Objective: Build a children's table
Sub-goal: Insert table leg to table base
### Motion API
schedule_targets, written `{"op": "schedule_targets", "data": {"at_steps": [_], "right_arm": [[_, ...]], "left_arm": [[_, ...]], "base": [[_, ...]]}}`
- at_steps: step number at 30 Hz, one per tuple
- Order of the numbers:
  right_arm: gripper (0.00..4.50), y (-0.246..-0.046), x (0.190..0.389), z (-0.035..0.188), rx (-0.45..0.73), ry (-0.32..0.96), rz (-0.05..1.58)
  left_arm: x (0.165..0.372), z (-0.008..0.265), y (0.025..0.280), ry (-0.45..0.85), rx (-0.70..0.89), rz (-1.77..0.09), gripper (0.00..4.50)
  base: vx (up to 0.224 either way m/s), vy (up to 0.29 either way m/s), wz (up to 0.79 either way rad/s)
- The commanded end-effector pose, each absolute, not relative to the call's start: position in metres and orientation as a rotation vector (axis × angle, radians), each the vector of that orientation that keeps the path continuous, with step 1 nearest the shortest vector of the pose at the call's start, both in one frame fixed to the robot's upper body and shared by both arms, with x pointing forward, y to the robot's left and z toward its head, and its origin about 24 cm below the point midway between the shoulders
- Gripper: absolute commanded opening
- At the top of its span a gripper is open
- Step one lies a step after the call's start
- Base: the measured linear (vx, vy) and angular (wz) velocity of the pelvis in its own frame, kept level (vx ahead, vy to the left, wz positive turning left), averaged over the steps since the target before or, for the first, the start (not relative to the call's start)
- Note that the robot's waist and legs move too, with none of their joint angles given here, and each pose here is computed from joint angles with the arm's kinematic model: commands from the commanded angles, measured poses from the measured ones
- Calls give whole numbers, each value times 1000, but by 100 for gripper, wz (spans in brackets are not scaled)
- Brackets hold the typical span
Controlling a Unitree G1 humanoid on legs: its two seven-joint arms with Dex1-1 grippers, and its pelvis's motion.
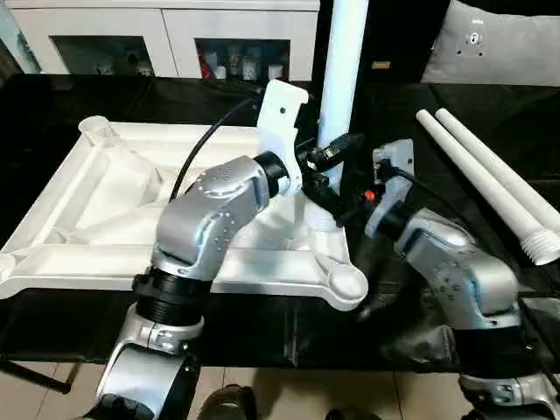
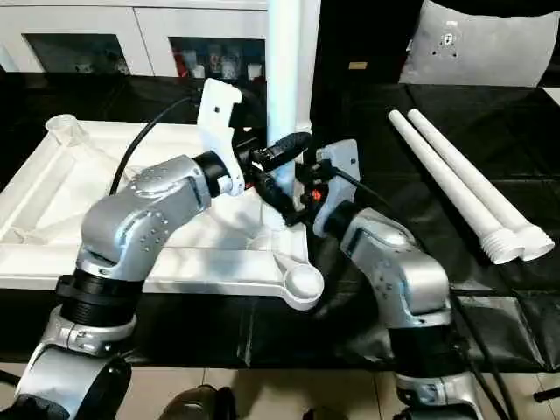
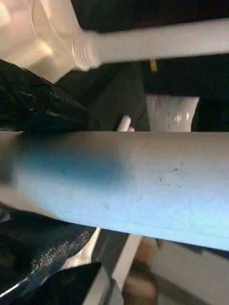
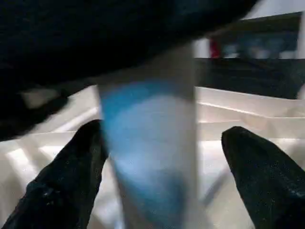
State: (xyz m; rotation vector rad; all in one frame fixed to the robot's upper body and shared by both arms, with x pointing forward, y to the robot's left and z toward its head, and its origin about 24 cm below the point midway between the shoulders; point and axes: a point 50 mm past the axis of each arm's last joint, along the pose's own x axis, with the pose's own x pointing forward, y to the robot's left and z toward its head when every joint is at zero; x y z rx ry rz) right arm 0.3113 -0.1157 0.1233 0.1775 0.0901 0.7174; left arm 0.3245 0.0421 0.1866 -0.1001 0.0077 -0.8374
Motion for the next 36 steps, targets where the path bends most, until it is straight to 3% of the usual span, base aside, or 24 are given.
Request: {"op": "schedule_targets", "data": {"at_steps": [1,17,30,32,36], "right_arm": [[364,-113,315,125,154,69,671],[212,-99,317,119,169,63,667],[194,-102,319,116,172,59,652],[194,-103,319,116,173,59,654],[193,-109,318,116,181,65,665]], "left_arm": [[324,189,42,-25,-67,-797,191],[324,186,40,-26,-56,-744,191],[326,185,43,-8,-85,-729,191],[327,186,45,-7,-93,-745,247],[327,187,50,-11,-101,-767,283]], "base": [[0,0,0],[0,0,0],[0,0,0],[0,0,0],[0,0,0]]}}
